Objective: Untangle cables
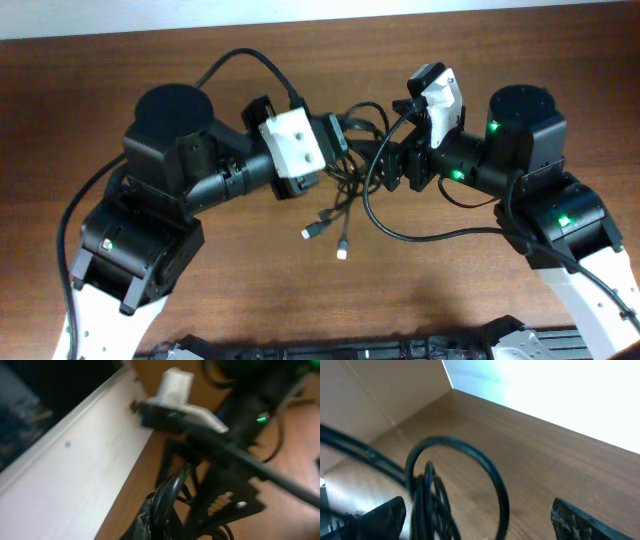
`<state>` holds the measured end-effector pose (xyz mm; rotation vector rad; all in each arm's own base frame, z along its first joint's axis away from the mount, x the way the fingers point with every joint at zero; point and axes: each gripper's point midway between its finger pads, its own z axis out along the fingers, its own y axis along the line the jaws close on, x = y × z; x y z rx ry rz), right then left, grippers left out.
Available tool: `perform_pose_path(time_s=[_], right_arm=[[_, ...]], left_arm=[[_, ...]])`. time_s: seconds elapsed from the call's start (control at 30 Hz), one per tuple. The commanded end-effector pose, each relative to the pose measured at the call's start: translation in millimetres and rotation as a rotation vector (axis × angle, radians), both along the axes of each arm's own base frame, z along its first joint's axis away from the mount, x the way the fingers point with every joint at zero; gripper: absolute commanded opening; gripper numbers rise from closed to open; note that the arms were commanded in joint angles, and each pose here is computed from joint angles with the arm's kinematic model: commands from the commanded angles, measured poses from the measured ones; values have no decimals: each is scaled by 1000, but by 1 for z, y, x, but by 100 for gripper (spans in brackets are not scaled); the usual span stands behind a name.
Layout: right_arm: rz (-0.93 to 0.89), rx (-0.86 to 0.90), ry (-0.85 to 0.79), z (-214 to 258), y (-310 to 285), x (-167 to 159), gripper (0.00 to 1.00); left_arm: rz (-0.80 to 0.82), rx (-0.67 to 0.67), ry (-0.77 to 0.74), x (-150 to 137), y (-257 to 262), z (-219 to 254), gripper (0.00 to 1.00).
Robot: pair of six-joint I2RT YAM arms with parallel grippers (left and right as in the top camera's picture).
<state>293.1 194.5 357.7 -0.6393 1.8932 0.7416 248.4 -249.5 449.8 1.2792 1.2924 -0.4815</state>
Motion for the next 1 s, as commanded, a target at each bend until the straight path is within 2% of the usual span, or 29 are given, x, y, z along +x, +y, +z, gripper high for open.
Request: perform_pose_path(time_s=[0.0, 0.1, 0.17, 0.27, 0.3, 0.33, 0.53, 0.6, 0.73, 0.77, 0.83, 0.87, 0.97], right_arm=[[77, 49, 12, 7, 9, -13, 85], [100, 58, 16, 8, 11, -16, 74], [100, 58, 16, 8, 11, -16, 62], [100, 58, 15, 8, 11, -16, 29], [100, 59, 14, 8, 11, -16, 21], [100, 60, 11, 9, 11, -16, 17], [112, 72, -16, 15, 13, -15, 17], [147, 90, -28, 20, 17, -19, 24], [198, 110, -32, 24, 22, -26, 25], [206, 113, -31, 24, 23, -28, 22], [207, 114, -30, 25, 23, -28, 7], [207, 114, -31, 25, 23, -28, 4], [208, 114, -31, 25, 23, -28, 4]], left_arm=[[-190, -60, -122, -42, -4, 33, 0], [-190, -68, -141, -43, -4, 38, 0], [-186, -71, -150, -43, -3, 40, 0], [-132, -59, -157, -35, 1, 39, 0], [-108, -51, -153, -31, 2, 37, 0], [-90, -44, -149, -27, 3, 35, 0], [-60, -16, -111, -21, 4, 25, 0], [-61, -7, -94, -18, 3, 20, 0], [-62, 7, -66, -9, -2, 10, 0], [-62, 10, -59, -7, -3, 8, 0], [-58, 9, -31, -3, -6, 4, 0], [-58, 11, -26, -2, -7, 2, 0], [-58, 17, -16, 1, -8, -2, 0]])
